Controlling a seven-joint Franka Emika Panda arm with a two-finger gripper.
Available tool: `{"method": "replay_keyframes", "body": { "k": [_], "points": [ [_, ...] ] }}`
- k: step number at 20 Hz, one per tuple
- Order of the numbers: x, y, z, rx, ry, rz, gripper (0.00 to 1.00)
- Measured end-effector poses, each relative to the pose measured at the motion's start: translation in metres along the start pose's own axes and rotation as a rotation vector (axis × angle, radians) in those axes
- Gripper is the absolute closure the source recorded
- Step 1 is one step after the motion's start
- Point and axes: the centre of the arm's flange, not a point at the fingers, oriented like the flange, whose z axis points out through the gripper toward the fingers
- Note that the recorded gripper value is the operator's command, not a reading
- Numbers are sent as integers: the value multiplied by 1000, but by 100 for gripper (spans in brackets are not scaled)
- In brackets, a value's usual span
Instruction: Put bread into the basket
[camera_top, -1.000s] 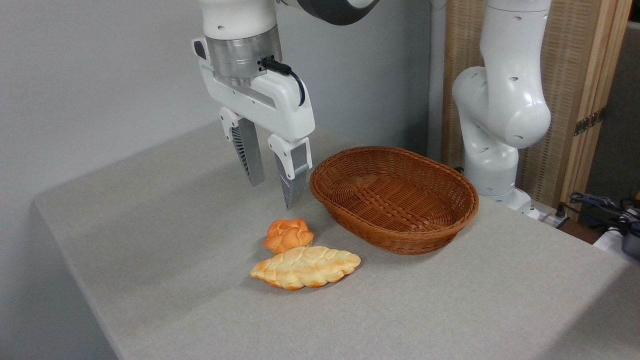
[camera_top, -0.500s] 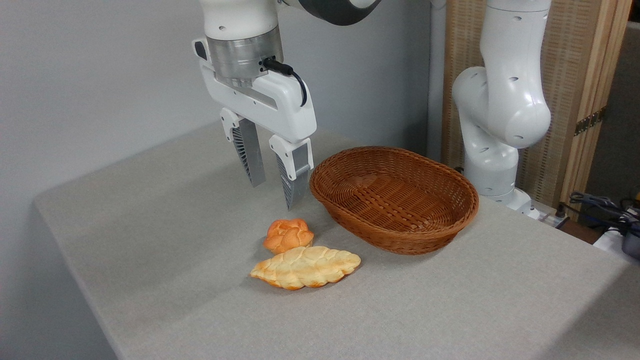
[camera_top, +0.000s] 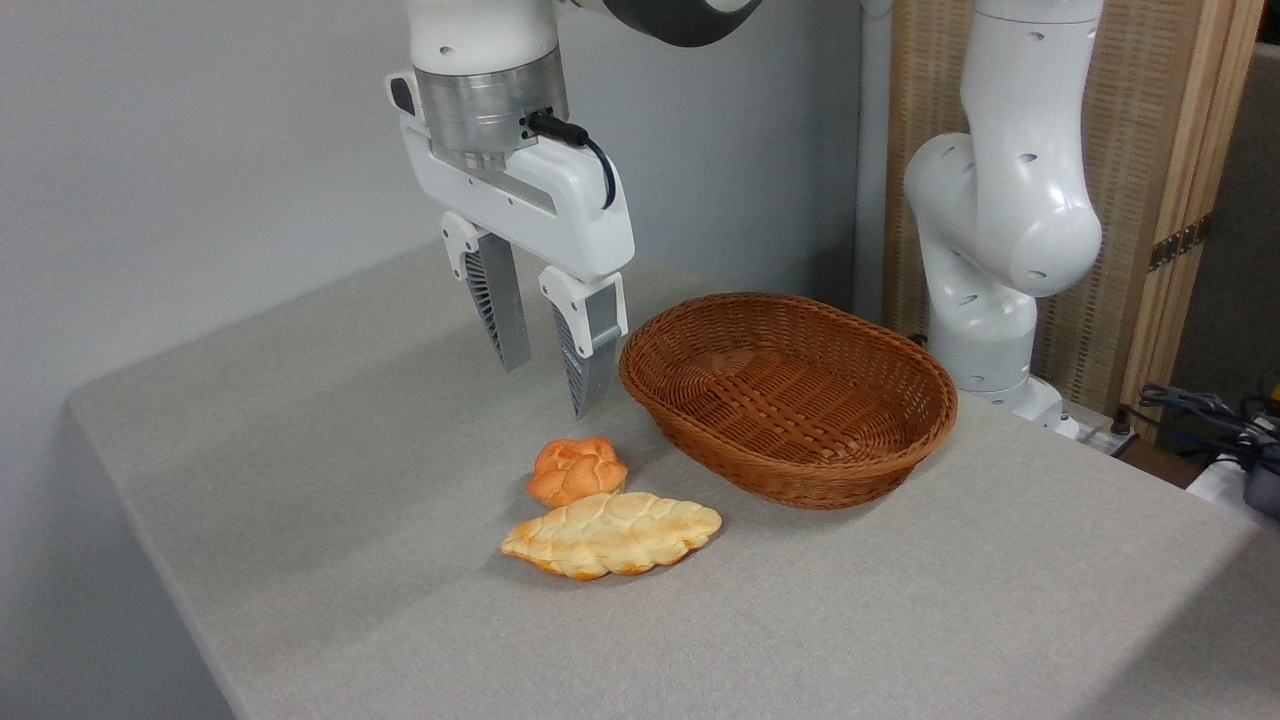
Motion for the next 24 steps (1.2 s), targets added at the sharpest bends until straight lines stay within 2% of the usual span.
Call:
{"method": "replay_keyframes", "body": {
  "k": [12, 16, 20, 24],
  "points": [
    [2, 2, 0, 0, -1, 6, 0],
    [5, 4, 6, -4, -11, 49, 0],
    [14, 14, 34, -28, -48, 94, 0],
    [22, 35, 83, -59, -97, 136, 0]
  ]
}}
